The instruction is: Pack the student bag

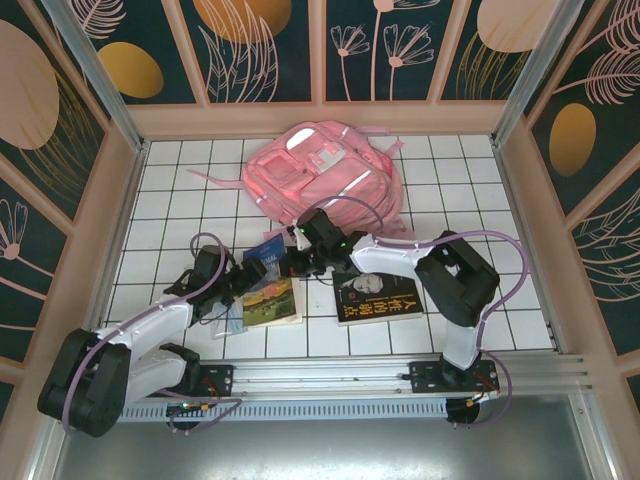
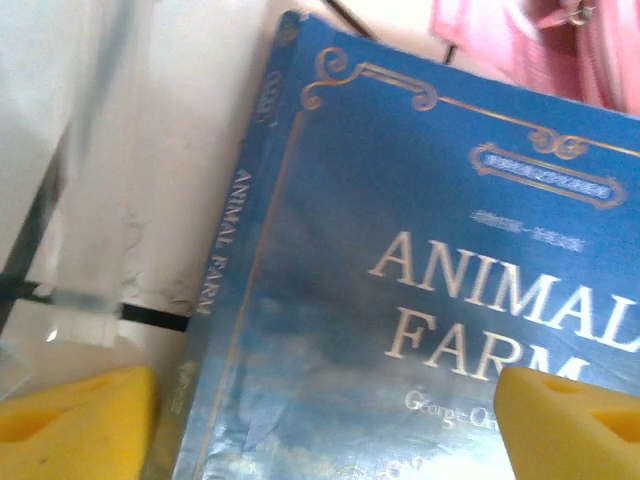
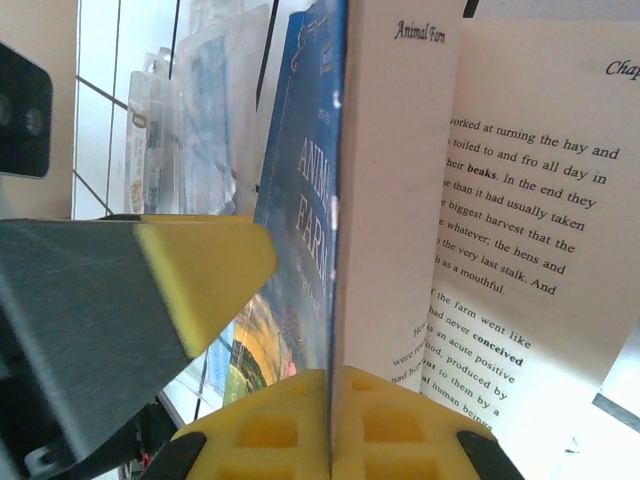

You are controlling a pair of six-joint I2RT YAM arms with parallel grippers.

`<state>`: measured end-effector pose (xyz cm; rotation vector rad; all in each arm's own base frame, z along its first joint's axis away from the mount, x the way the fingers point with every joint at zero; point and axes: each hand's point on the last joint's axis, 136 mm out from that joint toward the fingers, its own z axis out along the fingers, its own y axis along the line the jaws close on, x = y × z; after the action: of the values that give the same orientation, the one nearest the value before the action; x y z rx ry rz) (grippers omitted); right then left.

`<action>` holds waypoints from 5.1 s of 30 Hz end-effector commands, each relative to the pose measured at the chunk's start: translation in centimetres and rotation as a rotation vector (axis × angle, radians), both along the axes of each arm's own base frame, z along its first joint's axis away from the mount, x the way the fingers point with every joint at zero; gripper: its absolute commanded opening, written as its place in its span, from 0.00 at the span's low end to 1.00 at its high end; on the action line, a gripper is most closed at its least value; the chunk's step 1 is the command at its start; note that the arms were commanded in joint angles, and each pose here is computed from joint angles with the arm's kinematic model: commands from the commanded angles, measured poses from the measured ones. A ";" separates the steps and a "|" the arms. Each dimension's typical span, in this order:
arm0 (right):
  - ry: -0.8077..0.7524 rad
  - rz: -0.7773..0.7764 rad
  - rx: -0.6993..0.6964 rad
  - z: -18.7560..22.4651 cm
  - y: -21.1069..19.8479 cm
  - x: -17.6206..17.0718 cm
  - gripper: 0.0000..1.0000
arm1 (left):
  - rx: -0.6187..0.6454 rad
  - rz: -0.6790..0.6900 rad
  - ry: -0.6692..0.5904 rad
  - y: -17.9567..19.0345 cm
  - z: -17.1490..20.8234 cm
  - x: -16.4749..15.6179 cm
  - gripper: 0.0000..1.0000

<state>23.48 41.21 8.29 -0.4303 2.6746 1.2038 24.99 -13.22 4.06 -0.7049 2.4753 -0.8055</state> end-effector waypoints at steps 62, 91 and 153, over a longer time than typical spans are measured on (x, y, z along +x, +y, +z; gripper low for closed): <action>-0.112 -0.318 0.269 11.9 -7.4 7.5 0.99 | -0.426 0.395 -0.698 1.2 20.5 10.9 0.00; 0.015 -0.393 0.753 15.2 -2.7 9.7 0.57 | -0.688 0.436 -0.791 -3.9 22.3 13.0 0.00; -0.353 -0.972 0.117 14.9 -40.1 16.5 0.00 | 0.659 -0.947 -0.097 -21.9 -0.9 17.0 0.78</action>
<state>39.63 0.89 20.50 0.6506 2.1075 0.8195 43.87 -37.80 7.16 0.7341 2.5320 -0.3972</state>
